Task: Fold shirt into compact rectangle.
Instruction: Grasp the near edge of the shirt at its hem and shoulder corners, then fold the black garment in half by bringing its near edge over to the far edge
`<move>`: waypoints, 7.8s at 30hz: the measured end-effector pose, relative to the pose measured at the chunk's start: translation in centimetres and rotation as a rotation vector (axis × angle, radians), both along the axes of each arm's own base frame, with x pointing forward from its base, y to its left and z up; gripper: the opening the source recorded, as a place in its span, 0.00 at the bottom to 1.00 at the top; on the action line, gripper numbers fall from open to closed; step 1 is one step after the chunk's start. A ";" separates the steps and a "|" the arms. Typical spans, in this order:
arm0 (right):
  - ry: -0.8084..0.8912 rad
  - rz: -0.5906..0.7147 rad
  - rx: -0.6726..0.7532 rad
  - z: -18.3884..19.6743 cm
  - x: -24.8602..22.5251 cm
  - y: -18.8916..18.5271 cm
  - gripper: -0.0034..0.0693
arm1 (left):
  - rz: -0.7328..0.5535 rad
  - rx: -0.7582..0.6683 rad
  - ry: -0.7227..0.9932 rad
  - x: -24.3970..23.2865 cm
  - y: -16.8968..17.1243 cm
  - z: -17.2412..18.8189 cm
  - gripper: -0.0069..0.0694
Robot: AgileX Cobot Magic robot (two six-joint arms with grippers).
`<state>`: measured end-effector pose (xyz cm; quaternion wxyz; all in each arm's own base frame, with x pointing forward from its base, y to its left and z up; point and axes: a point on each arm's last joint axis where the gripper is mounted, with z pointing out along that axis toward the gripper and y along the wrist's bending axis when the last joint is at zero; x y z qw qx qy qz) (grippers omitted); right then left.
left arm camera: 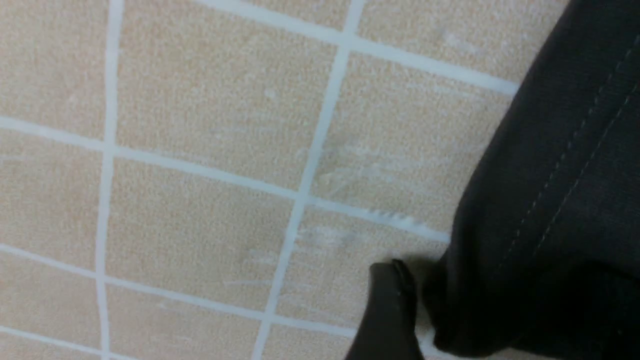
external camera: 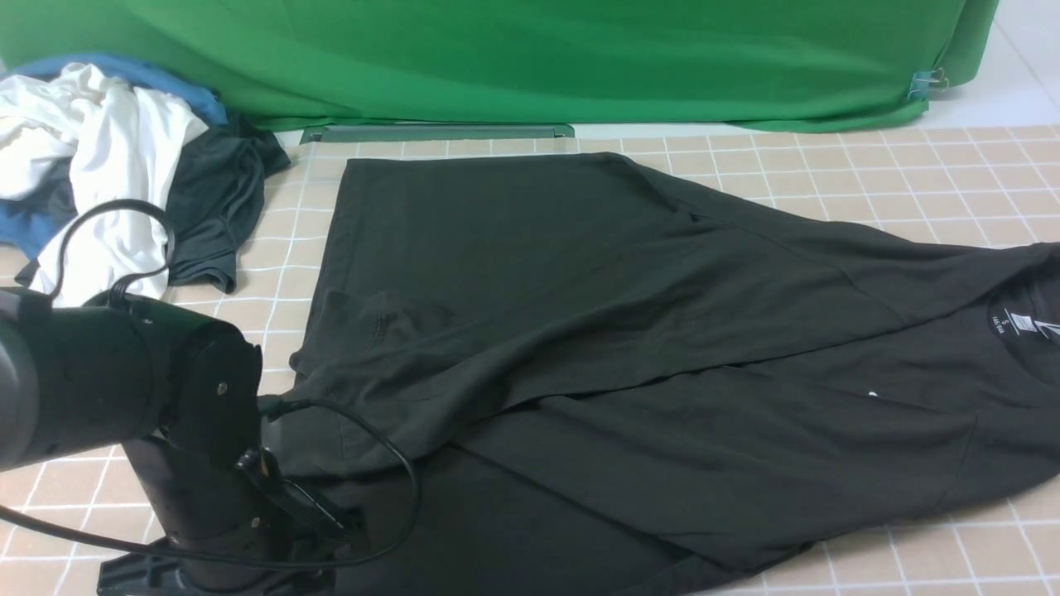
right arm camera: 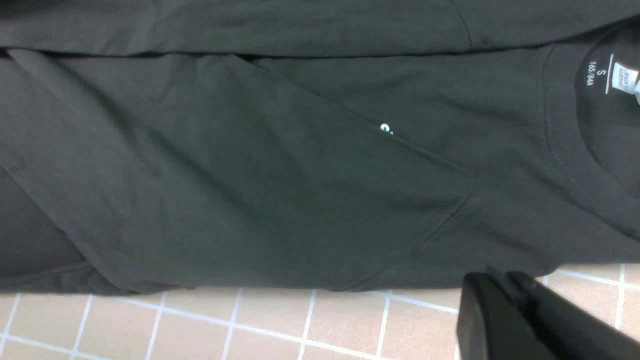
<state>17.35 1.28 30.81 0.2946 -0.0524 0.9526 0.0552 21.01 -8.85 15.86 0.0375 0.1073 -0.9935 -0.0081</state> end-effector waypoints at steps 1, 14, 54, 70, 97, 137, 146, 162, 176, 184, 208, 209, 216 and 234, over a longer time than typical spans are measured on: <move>0.000 0.000 0.001 0.0 0.0 0.0 0.10 | 0.008 -0.001 -0.004 0.0 0.0 0.0 0.68; 0.001 -0.006 0.006 0.0 0.0 0.0 0.10 | 0.012 -0.068 -0.054 0.4 -0.6 0.0 0.30; 0.453 -0.239 -0.132 -15.1 9.1 -1.8 0.75 | -0.132 -0.057 -0.207 0.5 0.0 5.5 0.13; 0.542 -0.467 0.026 -11.0 7.2 -8.3 0.09 | -0.145 -0.046 -0.210 0.5 0.1 5.5 0.13; 0.530 -0.513 0.087 -15.0 9.2 -6.1 0.59 | -0.174 -0.009 -0.224 0.7 0.4 5.6 0.13; 0.289 -0.617 0.196 -16.1 8.8 -5.6 0.12 | -0.179 -0.005 -0.223 0.6 0.5 5.6 0.13; 0.467 -0.584 0.058 -13.3 4.6 -7.2 0.12 | -0.194 0.005 -0.186 -1.2 1.2 7.4 0.13; 0.376 -0.681 0.026 -8.8 4.9 -9.7 0.12 | -0.194 -0.058 -0.296 2.8 -0.5 9.5 0.13; 0.269 -0.704 0.075 -9.6 12.8 -11.8 0.13 | -0.047 -0.224 -0.469 15.5 1.2 9.0 0.13; 0.131 -0.676 0.084 -10.8 16.3 -11.6 0.15 | -0.015 -0.218 -0.548 21.2 1.8 6.6 0.13; 0.043 -0.564 -0.008 -8.0 19.7 -12.9 0.83 | -0.104 -0.211 -0.545 24.5 2.0 8.2 0.22; 0.041 -0.557 -0.014 -6.6 19.8 -13.0 0.84 | -0.107 -0.225 -0.527 24.3 1.7 8.5 0.26; 0.105 -0.462 -0.030 -1.7 20.3 -9.3 0.84 | -0.176 -0.262 -0.407 23.8 -0.8 6.1 0.56; 0.096 -0.217 -0.039 -1.8 21.3 -0.1 0.84 | -0.141 -0.304 -0.509 26.4 -1.8 1.5 0.36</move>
